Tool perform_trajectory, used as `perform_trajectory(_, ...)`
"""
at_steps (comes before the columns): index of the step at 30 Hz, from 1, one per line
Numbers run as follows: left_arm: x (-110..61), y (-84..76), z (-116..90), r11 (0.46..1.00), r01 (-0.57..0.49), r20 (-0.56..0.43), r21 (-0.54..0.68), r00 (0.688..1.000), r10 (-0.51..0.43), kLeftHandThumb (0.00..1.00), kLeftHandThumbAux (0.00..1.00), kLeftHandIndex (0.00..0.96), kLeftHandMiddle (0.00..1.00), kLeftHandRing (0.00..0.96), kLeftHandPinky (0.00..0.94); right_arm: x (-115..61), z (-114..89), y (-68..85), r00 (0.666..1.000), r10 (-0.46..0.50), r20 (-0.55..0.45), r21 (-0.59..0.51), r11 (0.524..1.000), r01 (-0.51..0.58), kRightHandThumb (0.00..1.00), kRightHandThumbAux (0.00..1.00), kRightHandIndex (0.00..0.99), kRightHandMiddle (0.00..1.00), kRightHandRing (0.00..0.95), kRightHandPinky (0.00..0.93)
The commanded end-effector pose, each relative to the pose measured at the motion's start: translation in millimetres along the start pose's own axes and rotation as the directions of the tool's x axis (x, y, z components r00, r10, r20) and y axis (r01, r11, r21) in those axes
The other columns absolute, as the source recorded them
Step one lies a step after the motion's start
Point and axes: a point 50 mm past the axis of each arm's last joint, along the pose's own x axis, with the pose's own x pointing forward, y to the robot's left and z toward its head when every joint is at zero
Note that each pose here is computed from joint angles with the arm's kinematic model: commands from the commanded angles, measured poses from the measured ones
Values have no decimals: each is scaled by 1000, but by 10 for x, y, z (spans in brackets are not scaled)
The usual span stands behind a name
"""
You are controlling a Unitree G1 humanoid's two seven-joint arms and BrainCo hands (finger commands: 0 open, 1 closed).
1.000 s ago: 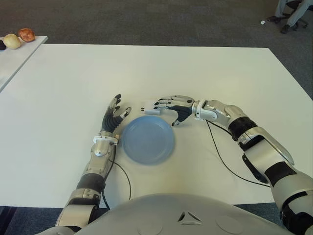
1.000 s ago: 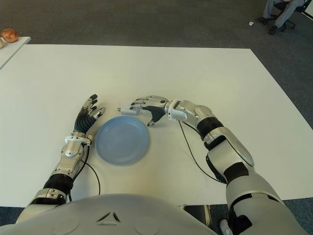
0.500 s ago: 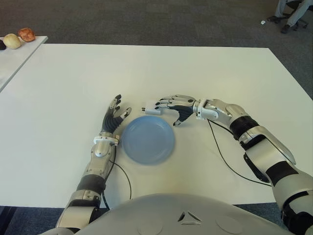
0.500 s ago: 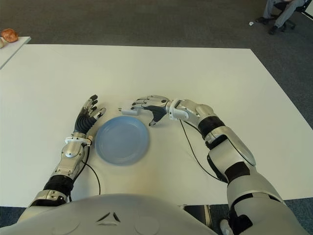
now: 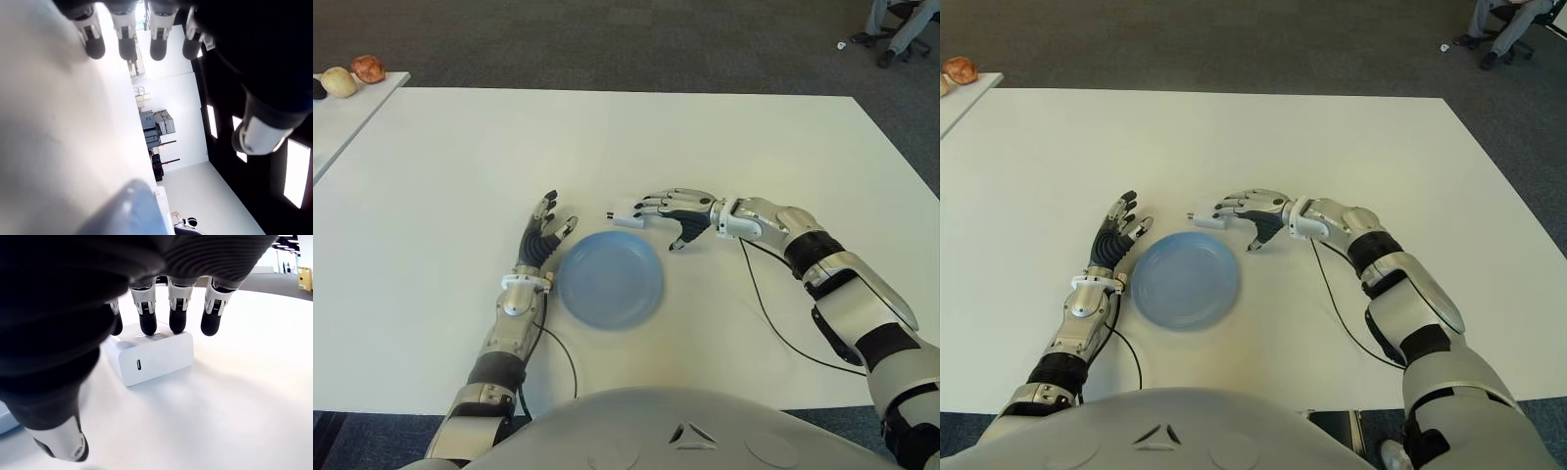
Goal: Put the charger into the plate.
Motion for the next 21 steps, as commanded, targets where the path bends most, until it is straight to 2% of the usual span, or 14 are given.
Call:
perform_trajectory(1, -273, -95, -337, 1000, 21, -196, -12, 980, -23, 0, 552, 40, 59, 43, 32, -197, -80, 144, 996, 91, -24, -16, 996, -92, 0, 753, 40, 98, 86, 88)
perform_trajectory(14, -249, -71, -349, 1000, 23, -209, -16, 978, -26, 0, 550, 40, 53, 37, 26, -537, -203, 87, 991, 119, -59, -34, 992, -121, 0, 748, 38, 89, 73, 72)
perform_trajectory(21, -246, -56, -353, 1000, 20, -208, -16, 978, -23, 0, 552, 39, 55, 35, 16, -622, -183, 53, 990, 129, -54, -42, 990, -131, 0, 761, 32, 87, 69, 72)
